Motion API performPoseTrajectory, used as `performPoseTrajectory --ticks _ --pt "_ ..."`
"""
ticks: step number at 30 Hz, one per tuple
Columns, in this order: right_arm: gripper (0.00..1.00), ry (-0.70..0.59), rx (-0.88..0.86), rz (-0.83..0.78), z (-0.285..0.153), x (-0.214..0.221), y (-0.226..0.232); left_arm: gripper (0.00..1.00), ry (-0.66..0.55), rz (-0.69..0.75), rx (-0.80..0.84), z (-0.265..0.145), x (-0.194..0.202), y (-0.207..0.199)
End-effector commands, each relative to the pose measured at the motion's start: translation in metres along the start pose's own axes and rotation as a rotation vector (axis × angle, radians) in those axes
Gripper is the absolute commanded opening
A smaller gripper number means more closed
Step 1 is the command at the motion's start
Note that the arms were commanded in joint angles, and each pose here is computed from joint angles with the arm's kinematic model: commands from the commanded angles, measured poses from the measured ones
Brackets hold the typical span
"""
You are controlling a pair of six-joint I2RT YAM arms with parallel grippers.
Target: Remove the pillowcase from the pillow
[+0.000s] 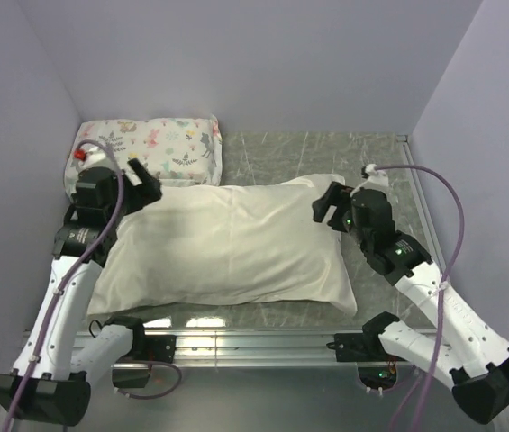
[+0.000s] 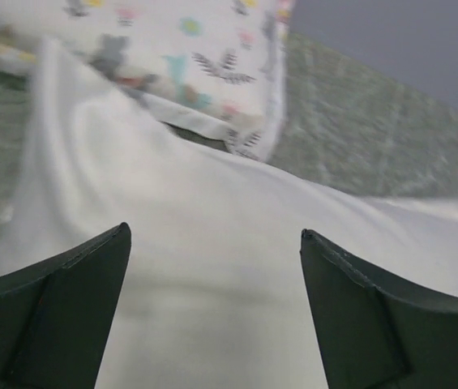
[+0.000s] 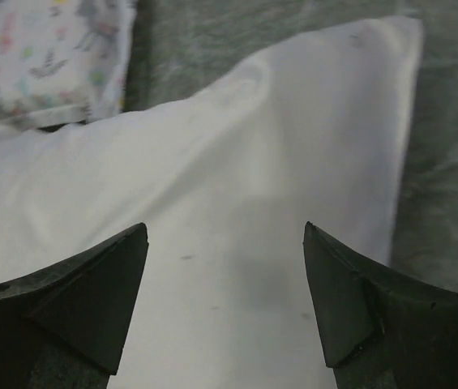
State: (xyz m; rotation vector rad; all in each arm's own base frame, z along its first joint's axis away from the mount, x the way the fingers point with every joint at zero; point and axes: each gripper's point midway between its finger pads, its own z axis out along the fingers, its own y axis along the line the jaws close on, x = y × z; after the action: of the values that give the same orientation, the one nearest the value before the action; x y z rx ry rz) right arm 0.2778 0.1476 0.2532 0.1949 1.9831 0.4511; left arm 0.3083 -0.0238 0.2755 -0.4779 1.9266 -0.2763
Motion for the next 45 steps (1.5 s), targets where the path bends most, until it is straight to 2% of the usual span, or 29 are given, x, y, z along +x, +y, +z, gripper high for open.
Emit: performPoseTrajectory --ticks 1,2,3,5,7,9,12,15,16,17,18,19,21,22,23,25,26,28,29,30,31,34,40,43,45 --pt "0.85 0.087 0.079 0.060 0.009 0.031 -0.050 0.91 0.011 0.109 0.191 -0.018 -0.003 -0.067" --pt "0.86 0.071 0.078 0.075 0.008 0.029 -0.054 0.92 0.015 0.130 0.161 -0.014 0.003 -0.073" --pt "0.86 0.065 0.099 0.096 0.010 0.029 -0.064 0.91 0.046 0.165 0.221 -0.020 0.018 -0.098" --pt "0.88 0.080 0.101 0.117 0.014 0.037 -0.072 0.92 0.072 0.176 0.237 -0.017 0.031 -0.118" --pt "0.90 0.086 0.133 0.156 0.019 0.044 -0.088 0.92 0.099 0.193 0.318 -0.026 0.050 -0.151" --pt "0.91 0.102 0.087 0.216 0.025 0.047 -0.092 0.92 0.152 0.261 0.345 -0.026 0.084 -0.176" --pt "0.90 0.163 -0.012 0.266 0.032 0.064 -0.084 0.89 0.217 0.345 0.324 -0.017 0.124 -0.191" --pt "0.89 0.159 -0.060 0.281 0.030 0.069 -0.078 0.73 0.272 0.367 0.279 -0.002 0.153 -0.183" --pt "0.88 0.162 -0.064 0.286 0.029 0.071 -0.078 0.62 0.279 0.371 0.261 0.001 0.161 -0.175" --pt "0.87 0.147 -0.079 0.284 0.027 0.068 -0.075 0.55 0.274 0.372 0.246 0.003 0.162 -0.170" --pt "0.86 0.146 -0.093 0.284 0.026 0.067 -0.073 0.41 0.268 0.374 0.229 0.003 0.162 -0.165" --pt "0.84 0.138 -0.106 0.284 0.024 0.064 -0.070 0.33 0.251 0.375 0.189 0.006 0.161 -0.156" --pt "0.72 0.129 -0.126 0.286 0.021 0.060 -0.065 0.21 0.233 0.374 0.154 0.005 0.155 -0.146" --pt "0.66 0.126 -0.142 0.288 0.018 0.057 -0.061 0.10 0.225 0.370 0.140 0.004 0.153 -0.141" --pt "0.51 0.120 -0.153 0.285 0.015 0.054 -0.059 0.06 0.209 0.364 0.132 0.001 0.146 -0.137" --pt "0.37 0.108 -0.187 0.280 0.010 0.045 -0.050 0.01 0.193 0.357 0.116 0.000 0.139 -0.130" --pt "0.25 0.108 -0.198 0.280 0.009 0.043 -0.048 0.00 0.182 0.346 0.115 -0.001 0.133 -0.127" --pt "0.16 0.106 -0.203 0.268 0.008 0.037 -0.045 0.01 0.175 0.341 0.109 -0.002 0.128 -0.121" --pt "0.17 0.119 -0.170 0.265 0.008 0.040 -0.050 0.00 0.172 0.332 0.098 0.000 0.124 -0.116" --pt "0.22 0.116 -0.147 0.254 0.009 0.039 -0.054 0.01 0.167 0.332 0.096 0.000 0.122 -0.114" --pt "0.40 0.113 -0.119 0.259 0.012 0.041 -0.060 0.01 0.164 0.328 0.097 -0.001 0.119 -0.111" --pt "0.71 0.101 -0.041 0.294 0.021 0.049 -0.080 0.01 0.160 0.314 0.100 0.002 0.113 -0.104" --pt "0.90 0.115 0.069 0.375 0.041 0.069 -0.116 0.00 0.169 0.302 0.106 0.005 0.108 -0.100" --pt "0.96 0.124 0.018 0.424 0.044 0.081 -0.115 0.00 0.176 0.305 0.111 0.005 0.110 -0.100" --pt "0.96 0.101 -0.045 0.439 0.046 0.078 -0.107 0.00 0.180 0.307 0.116 0.005 0.111 -0.100"
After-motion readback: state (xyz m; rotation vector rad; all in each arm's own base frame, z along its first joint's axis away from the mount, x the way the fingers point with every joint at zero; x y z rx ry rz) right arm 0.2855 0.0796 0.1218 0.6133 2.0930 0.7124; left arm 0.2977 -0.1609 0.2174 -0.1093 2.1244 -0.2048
